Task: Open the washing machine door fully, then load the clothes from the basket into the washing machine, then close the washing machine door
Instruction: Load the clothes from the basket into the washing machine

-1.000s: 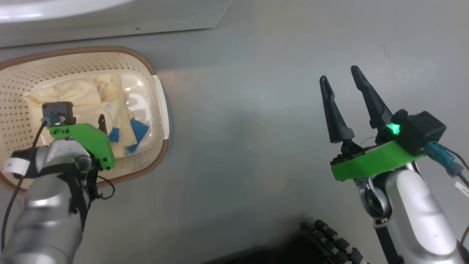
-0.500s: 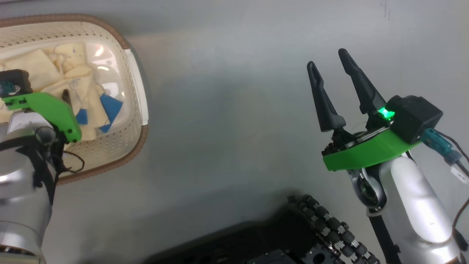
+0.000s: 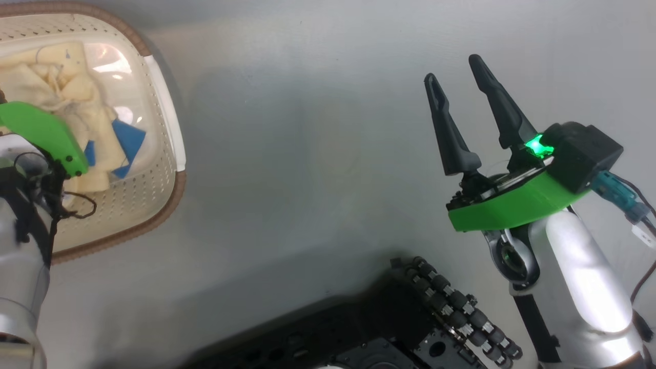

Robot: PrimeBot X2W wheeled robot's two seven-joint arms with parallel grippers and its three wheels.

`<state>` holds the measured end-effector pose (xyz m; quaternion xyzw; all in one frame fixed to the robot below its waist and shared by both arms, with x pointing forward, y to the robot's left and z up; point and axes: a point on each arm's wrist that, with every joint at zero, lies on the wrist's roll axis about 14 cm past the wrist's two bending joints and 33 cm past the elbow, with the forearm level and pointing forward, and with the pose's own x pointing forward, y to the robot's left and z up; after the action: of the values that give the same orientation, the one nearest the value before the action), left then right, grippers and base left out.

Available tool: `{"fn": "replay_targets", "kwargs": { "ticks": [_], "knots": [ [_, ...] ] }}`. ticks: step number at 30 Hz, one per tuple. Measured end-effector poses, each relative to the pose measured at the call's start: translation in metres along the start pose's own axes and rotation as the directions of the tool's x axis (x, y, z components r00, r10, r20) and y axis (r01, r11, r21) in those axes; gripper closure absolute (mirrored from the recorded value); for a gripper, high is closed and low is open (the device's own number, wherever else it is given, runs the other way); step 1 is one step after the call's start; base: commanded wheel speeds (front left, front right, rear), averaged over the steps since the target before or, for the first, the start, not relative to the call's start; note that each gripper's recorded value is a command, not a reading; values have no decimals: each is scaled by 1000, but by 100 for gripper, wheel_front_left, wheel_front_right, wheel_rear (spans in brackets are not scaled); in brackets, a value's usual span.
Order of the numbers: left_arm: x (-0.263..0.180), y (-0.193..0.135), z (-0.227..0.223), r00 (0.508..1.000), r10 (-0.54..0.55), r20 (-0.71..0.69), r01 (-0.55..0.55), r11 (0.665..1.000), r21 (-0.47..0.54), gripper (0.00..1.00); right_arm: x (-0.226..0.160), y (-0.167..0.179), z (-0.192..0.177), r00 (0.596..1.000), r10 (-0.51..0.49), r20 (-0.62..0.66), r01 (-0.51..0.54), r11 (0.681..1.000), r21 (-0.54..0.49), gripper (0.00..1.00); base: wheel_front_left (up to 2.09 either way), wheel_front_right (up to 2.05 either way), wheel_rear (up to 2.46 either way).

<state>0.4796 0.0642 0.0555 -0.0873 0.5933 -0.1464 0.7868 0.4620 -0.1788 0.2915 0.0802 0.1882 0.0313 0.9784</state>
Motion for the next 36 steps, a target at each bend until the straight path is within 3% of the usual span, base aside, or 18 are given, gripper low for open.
{"fn": "replay_targets", "kwargs": {
  "ticks": [11, 22, 36],
  "knots": [
    [-11, -1, 2, 1000, 3, 21, -2, 1000, -28, 100, 4, 6, 10, 999, 19, 30, -19, 1000, 9, 0, 0, 0, 0],
    [-39, 1, 22, 981, 33, 192, -34, 999, 2, 100, 1, 3, 35, 996, 4, 93, -4, 1000, 10, 0, 0, 0, 0],
    [-106, -17, 81, 876, 66, 478, -90, 996, 27, 100, -23, -2, 67, 986, -34, 161, 36, 999, -14, 0, 0, 0, 0]
  ]
}}
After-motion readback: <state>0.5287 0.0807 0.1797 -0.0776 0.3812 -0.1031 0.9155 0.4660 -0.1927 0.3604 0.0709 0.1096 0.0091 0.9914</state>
